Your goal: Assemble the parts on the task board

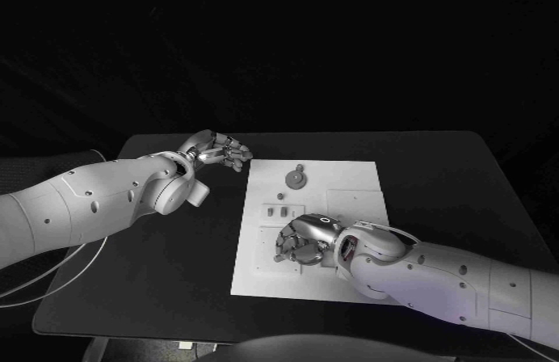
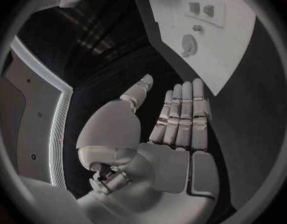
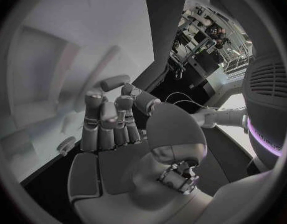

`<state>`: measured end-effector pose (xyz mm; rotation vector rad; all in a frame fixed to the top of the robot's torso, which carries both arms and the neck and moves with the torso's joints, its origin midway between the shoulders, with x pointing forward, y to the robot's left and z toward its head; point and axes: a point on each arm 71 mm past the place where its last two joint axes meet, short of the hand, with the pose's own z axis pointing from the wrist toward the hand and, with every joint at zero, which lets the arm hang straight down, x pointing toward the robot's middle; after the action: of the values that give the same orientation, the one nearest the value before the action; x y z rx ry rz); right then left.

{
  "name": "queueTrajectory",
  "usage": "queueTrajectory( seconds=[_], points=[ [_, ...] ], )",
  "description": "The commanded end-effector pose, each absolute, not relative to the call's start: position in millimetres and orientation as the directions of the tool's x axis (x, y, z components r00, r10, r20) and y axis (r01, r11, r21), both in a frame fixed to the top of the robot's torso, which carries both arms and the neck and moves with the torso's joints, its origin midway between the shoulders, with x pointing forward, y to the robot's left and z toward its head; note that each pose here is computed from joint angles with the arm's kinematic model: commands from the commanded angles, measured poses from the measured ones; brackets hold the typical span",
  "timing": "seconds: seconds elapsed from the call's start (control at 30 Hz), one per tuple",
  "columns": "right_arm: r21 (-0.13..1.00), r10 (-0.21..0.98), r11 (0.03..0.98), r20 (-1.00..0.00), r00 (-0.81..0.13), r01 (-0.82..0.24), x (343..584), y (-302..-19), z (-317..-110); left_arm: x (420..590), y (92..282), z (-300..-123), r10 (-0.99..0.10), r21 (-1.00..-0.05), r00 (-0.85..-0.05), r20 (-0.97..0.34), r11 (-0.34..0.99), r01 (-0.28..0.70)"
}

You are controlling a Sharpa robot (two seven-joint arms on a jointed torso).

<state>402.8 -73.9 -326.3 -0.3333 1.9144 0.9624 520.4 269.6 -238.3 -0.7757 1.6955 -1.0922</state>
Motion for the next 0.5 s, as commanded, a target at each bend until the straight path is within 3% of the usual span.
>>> queueTrajectory(
  seconds=[0.03,0.5],
  points=[
    [0.473,0.135,0.656,-0.840,-0.525,-0.588,401.6,-72.0,-326.9,520.1,267.6,-237.3,-0.855,-0.918,-0.367,-0.365,0.396,-0.010],
    [0.460,0.130,0.660,-0.849,-0.513,-0.594,400.8,-67.1,-326.0,519.9,268.0,-237.4,-0.855,-0.918,-0.368,-0.365,0.397,-0.012]
  ],
)
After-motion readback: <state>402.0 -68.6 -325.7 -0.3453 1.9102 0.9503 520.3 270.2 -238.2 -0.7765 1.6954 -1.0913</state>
